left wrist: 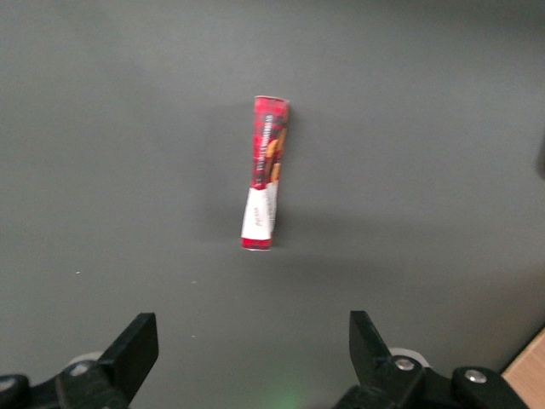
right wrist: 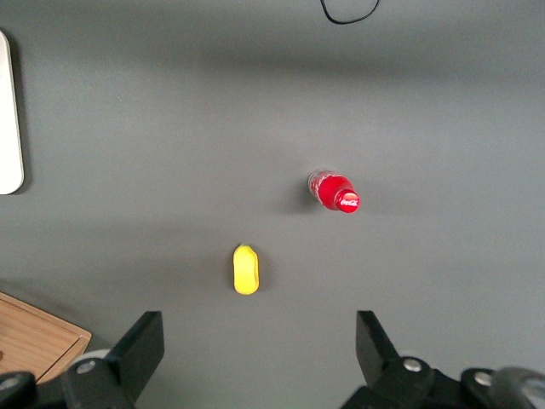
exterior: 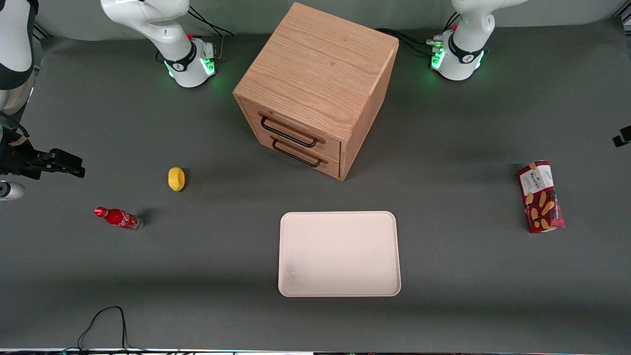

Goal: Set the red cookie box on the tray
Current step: 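Move the left gripper down toward the red shortbread box, then close the left gripper on the end of the red shortbread box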

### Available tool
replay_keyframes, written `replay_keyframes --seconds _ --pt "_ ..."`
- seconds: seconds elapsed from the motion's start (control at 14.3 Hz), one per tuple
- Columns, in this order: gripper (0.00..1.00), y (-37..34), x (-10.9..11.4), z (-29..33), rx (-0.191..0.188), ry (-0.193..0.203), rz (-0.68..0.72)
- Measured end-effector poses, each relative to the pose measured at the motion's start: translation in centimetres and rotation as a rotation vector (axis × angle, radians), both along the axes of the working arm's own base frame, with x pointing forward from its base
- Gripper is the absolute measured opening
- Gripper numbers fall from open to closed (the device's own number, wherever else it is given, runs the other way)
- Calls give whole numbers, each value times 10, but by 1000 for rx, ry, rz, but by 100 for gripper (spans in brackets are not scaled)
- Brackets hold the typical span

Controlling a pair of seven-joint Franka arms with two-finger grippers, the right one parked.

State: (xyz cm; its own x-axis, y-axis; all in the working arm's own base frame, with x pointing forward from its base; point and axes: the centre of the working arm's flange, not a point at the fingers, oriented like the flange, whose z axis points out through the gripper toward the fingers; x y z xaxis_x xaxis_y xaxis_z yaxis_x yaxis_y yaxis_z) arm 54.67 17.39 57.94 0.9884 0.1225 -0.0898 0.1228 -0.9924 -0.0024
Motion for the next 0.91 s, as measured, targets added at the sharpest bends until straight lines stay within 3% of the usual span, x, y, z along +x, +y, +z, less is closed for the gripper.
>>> replay_keyframes --seconds 0.35,0.91 --pt "100 3 6 -40 1 -10 -9" --pt "100 4 21 -233 13 -42 -31"
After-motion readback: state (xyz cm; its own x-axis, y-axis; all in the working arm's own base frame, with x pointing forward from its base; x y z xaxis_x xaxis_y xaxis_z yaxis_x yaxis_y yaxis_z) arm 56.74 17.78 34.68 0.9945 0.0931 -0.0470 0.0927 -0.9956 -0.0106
